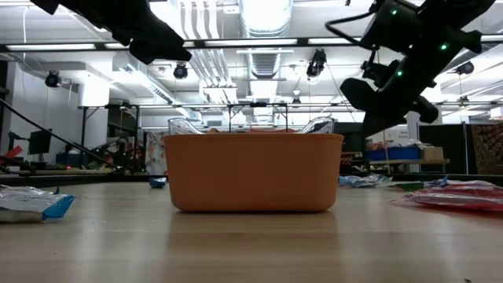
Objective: Sort candy
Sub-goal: Put the blue candy into the clear transparent bin
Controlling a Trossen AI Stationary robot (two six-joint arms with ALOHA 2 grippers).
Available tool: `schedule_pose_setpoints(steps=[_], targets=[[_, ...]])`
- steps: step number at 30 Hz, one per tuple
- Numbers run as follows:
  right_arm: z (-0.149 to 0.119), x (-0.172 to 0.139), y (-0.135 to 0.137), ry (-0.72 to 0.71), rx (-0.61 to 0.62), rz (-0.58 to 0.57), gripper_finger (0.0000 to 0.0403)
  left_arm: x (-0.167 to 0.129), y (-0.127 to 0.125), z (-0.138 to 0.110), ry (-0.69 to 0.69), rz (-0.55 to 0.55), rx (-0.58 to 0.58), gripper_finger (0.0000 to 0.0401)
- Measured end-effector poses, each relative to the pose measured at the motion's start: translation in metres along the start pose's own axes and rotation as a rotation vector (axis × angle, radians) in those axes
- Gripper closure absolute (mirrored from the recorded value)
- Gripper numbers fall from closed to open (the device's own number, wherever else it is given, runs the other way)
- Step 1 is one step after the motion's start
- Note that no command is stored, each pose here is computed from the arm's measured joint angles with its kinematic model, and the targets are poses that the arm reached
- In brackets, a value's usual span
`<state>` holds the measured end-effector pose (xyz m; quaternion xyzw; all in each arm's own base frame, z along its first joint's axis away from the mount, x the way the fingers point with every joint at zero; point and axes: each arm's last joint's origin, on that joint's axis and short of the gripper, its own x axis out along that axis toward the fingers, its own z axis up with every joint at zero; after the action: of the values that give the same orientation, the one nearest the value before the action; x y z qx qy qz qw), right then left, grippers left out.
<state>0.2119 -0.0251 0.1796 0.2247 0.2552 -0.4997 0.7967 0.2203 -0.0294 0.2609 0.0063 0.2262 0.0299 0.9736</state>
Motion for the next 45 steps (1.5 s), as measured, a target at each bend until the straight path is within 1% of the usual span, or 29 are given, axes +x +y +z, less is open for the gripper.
schedule_pose_setpoints(steps=[3, 6, 9, 12, 14, 16, 21, 24, 29, 33, 37, 45], targets=[[-0.004, -0.004, 0.003, 0.01, -0.011, 0.028, 0.0394, 0.0, 0.0, 0.0, 0.004, 0.0, -0.026, 0.021], [-0.005, -0.005, 0.004, 0.012, -0.018, 0.032, 0.0394, 0.0, 0.0, -0.002, 0.018, 0.001, -0.03, 0.021], [-0.006, -0.004, 0.004, 0.008, -0.069, 0.023, 0.0393, 0.0, 0.0, -0.002, 0.024, 0.002, -0.029, 0.021], [-0.007, -0.001, 0.004, 0.001, -0.129, 0.006, 0.038, 0.0, 0.0, -0.003, 0.032, 0.002, -0.02, 0.021], [-0.008, 0.001, 0.004, -0.005, -0.16, -0.016, 0.036, 0.0, 0.0, -0.003, 0.035, 0.002, -0.011, 0.021], [-0.007, 0.006, 0.002, -0.001, -0.164, -0.04, 0.0334, 0.0, 0.0, -0.004, 0.038, 0.003, -0.008, 0.021], [0.0, 0.022, -0.006, 0.051, -0.045, -0.088, 0.0254, 0.0, 0.0, -0.004, 0.046, 0.003, 0.002, 0.021], [0.002, 0.028, -0.011, 0.09, -0.007, -0.104, 0.0211, -0.001, 0.001, -0.008, 0.085, 0.006, 0.008, 0.021], [0.004, 0.033, -0.014, 0.137, 0.055, -0.097, 0.0163, -0.002, 0.002, -0.017, 0.174, 0.017, -0.023, 0.021], [0.003, 0.034, -0.014, 0.14, 0.081, -0.099, 0.0147, 0.001, 0.001, -0.019, 0.194, 0.02, -0.02, 0.021], [-0.001, 0.039, -0.013, 0.151, 0.109, -0.122, 0.0143, 0.005, 0.0, -0.021, 0.204, 0.019, -0.001, 0.021], [-0.022, 0.061, -0.01, 0.205, 0.105, -0.206, 0.0142, 0.021, -0.002, -0.029, 0.264, 0.023, 0.025, 0.021]])
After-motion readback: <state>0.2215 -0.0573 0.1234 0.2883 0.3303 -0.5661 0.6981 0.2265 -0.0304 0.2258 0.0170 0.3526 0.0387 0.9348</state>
